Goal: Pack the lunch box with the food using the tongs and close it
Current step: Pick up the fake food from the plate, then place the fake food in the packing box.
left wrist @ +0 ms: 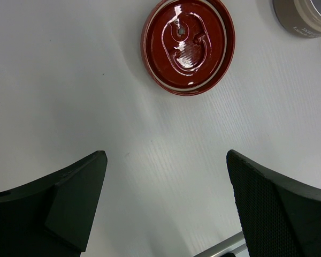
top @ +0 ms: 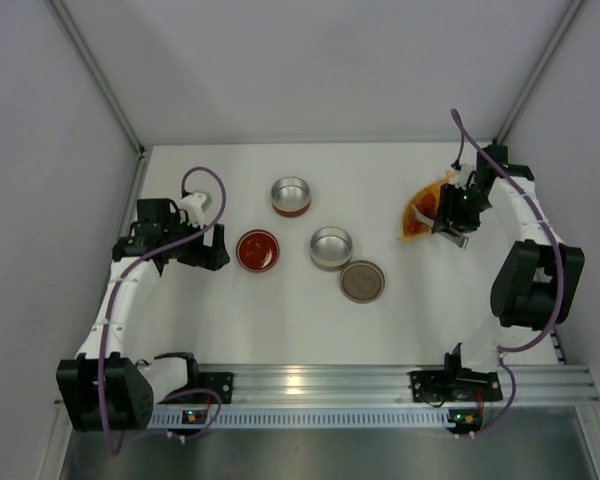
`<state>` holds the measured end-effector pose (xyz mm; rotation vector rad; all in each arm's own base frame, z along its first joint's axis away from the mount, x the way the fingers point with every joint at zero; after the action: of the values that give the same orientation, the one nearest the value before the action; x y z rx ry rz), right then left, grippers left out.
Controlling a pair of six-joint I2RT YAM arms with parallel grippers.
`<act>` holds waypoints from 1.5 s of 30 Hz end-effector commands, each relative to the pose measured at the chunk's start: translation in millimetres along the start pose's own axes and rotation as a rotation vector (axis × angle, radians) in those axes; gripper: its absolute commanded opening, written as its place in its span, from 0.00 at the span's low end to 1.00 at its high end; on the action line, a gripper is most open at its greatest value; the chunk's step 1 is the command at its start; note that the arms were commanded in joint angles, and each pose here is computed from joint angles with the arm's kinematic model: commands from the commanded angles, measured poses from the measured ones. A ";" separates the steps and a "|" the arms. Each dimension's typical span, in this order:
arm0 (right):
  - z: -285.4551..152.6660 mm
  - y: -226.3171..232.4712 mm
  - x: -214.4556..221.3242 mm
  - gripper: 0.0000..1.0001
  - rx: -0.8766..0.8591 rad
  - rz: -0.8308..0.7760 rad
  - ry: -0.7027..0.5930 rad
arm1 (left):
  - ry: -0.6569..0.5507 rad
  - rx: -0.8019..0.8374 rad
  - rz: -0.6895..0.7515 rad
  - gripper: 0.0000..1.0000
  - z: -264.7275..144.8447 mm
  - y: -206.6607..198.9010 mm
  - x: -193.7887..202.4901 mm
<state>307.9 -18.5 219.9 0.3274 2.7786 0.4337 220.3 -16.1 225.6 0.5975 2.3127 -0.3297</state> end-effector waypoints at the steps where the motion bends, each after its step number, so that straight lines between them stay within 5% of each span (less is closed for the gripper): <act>1: 1.3 10.6 -10.3 0.43 -0.034 -0.023 -0.043 | -0.054 -0.025 0.041 0.98 -1.1 2.8 -6.0; 9: 0.3 12.0 -11.9 0.34 -0.050 -0.021 -0.032 | -0.048 -0.026 0.040 0.98 1.2 3.5 -5.0; 23: -37.0 14.9 -19.2 0.00 -0.120 -0.025 -0.110 | -0.057 -0.033 0.042 0.98 -3.5 3.1 -9.2; 45: -82.4 15.1 -26.0 0.00 -0.068 -0.136 -0.238 | -0.052 -0.029 0.042 0.98 -3.3 2.3 -7.0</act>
<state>315.6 -28.7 265.4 0.2284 2.6425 0.4631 221.4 -14.5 224.1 0.5902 2.3154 -0.3018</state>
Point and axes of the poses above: each gripper's point midway between its finger pads, its own z axis out along the fingers, its own y axis along the line the jaws close on, x = y × z, the point moved 10 cm from there along -z, back along the fingers, and after that the axes turned 10 degrees about z, right-handed, at the moved point
